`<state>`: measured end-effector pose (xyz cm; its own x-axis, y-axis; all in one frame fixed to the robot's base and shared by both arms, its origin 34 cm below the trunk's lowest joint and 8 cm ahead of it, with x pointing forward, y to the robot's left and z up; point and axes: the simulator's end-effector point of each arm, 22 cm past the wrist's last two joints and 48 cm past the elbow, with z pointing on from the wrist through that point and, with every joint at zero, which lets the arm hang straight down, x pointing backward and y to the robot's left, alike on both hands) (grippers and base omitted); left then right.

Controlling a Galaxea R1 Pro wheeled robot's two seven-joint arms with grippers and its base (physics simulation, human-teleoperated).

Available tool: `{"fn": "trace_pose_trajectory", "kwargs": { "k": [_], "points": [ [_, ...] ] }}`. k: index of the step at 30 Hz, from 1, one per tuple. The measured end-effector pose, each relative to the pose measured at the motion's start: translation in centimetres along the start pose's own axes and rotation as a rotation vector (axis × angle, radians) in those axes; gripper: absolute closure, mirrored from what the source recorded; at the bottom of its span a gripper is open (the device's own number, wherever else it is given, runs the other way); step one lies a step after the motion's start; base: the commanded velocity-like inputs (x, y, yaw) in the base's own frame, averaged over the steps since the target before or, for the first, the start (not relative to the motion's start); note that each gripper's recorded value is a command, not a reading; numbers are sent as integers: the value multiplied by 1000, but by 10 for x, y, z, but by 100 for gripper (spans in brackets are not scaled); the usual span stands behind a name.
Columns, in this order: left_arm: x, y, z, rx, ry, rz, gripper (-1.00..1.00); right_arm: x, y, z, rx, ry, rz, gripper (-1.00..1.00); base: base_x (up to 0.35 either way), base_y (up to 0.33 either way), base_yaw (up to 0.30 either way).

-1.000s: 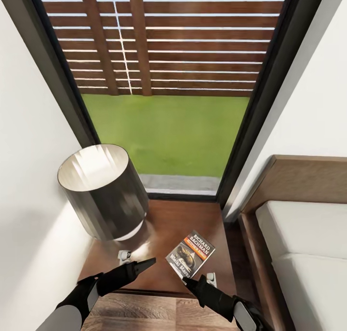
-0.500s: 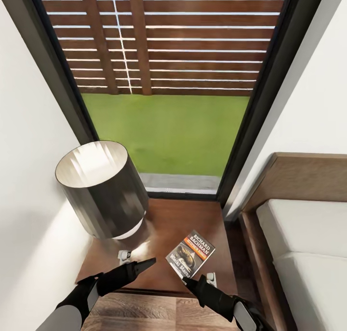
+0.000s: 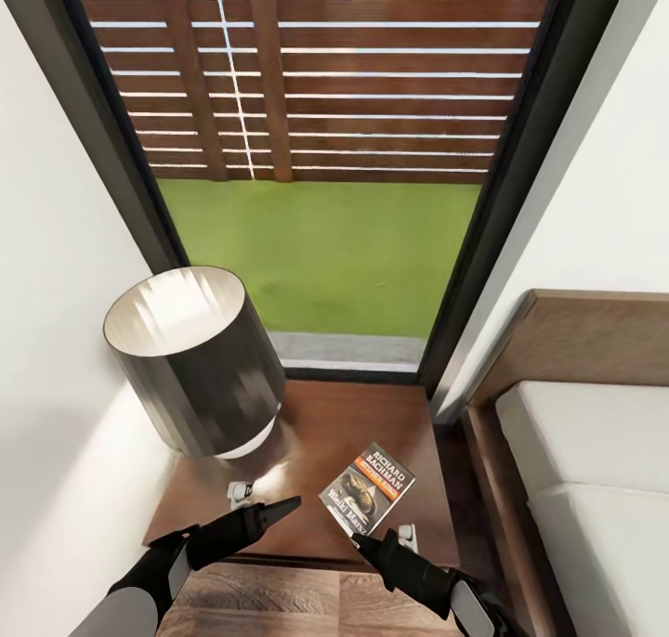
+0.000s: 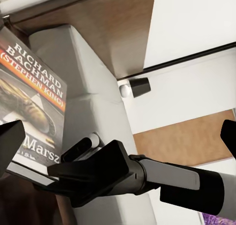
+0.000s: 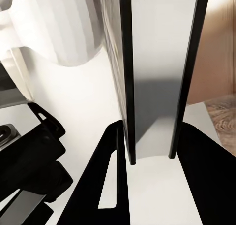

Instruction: In the bedroom, move the book from the bed onto either nightstand, and place the two sandals side by side next to the bed.

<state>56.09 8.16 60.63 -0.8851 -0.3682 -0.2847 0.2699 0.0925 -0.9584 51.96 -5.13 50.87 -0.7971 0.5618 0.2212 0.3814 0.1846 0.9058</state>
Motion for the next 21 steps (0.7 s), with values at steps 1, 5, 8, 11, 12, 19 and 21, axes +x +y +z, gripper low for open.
{"fn": "trace_pose_trajectory", "kwargs": {
  "k": [1,5,8,11,12,19,21],
  "points": [
    [1,2,0,0,0,0,-100,0,-2,1,0,0,0,100,0,0,0],
    [1,2,0,0,0,0,-100,0,-2,1,-1,0,2,100,0,0,0],
    [1,2,0,0,0,1,-100,0,-2,1,-1,0,1,100,0,0,0],
    [3,7,0,0,0,0,-100,-1,-7,2,0,1,0,100,0,0,0],
    [4,9,-1,0,0,0,-100,-1,-9,3,0,1,0,100,0,0,0],
    [5,12,-1,0,0,1,-100,-2,-12,4,-1,0,1,100,0,0,0],
    [5,12,-1,0,0,1,-100,-2,-12,4,-1,0,0,100,0,0,0]
  ]
}}
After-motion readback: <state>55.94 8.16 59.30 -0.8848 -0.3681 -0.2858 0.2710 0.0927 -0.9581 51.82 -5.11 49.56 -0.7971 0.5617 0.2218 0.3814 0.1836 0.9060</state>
